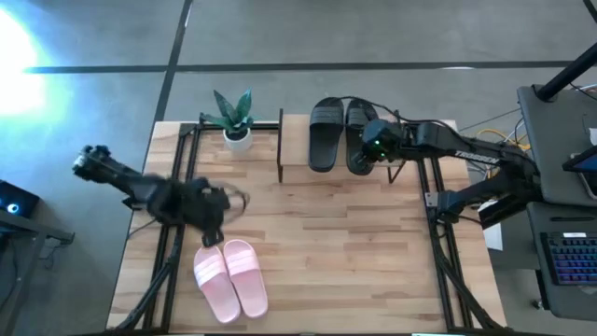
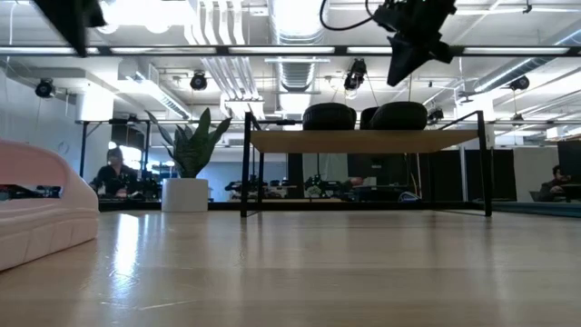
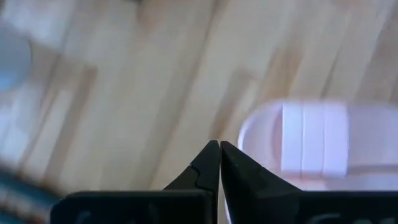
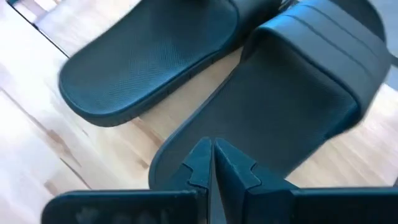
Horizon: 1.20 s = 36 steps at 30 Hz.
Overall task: Pick and place slides into the shelf
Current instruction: Put the left pink slipper under the shelf
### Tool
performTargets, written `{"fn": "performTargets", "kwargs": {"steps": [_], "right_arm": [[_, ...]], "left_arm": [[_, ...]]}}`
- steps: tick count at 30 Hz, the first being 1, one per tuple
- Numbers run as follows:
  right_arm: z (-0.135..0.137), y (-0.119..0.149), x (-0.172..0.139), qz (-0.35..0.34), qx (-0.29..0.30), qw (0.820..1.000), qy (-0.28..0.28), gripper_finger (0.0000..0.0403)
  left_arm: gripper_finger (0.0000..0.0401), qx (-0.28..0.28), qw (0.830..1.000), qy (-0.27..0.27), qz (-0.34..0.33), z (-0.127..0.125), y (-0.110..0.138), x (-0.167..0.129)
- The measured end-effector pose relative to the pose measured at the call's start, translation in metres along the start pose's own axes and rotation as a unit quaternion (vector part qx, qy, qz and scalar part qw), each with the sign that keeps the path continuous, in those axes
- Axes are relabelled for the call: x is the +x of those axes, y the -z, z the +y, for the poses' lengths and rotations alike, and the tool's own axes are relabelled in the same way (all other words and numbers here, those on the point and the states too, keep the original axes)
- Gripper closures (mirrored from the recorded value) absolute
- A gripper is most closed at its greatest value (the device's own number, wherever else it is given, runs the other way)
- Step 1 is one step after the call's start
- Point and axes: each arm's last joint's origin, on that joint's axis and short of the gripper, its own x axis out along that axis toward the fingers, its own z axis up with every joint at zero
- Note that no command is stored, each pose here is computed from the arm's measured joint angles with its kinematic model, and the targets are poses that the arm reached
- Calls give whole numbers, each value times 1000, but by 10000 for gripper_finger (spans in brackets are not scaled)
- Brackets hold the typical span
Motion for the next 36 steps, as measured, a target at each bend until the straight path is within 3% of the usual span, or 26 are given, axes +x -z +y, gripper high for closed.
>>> {"fn": "performTargets", "kwargs": {"steps": [4,10,18,28,36], "right_arm": [[5,-1,13,17,-37,999,8,392],[13,0,29,49,-85,995,-6,392],[16,0,34,60,-92,994,-19,392],[25,-2,11,45,-79,994,-53,392],[40,11,-33,-11,-91,993,-79,383]], "left_arm": [[401,-19,998,-40,49,-34,20,5],[401,-50,996,-54,58,-94,37,9],[401,-85,989,-105,65,-152,56,26],[401,-224,970,-97,11,-192,115,19],[401,-188,978,-96,3,-201,125,28]]}}
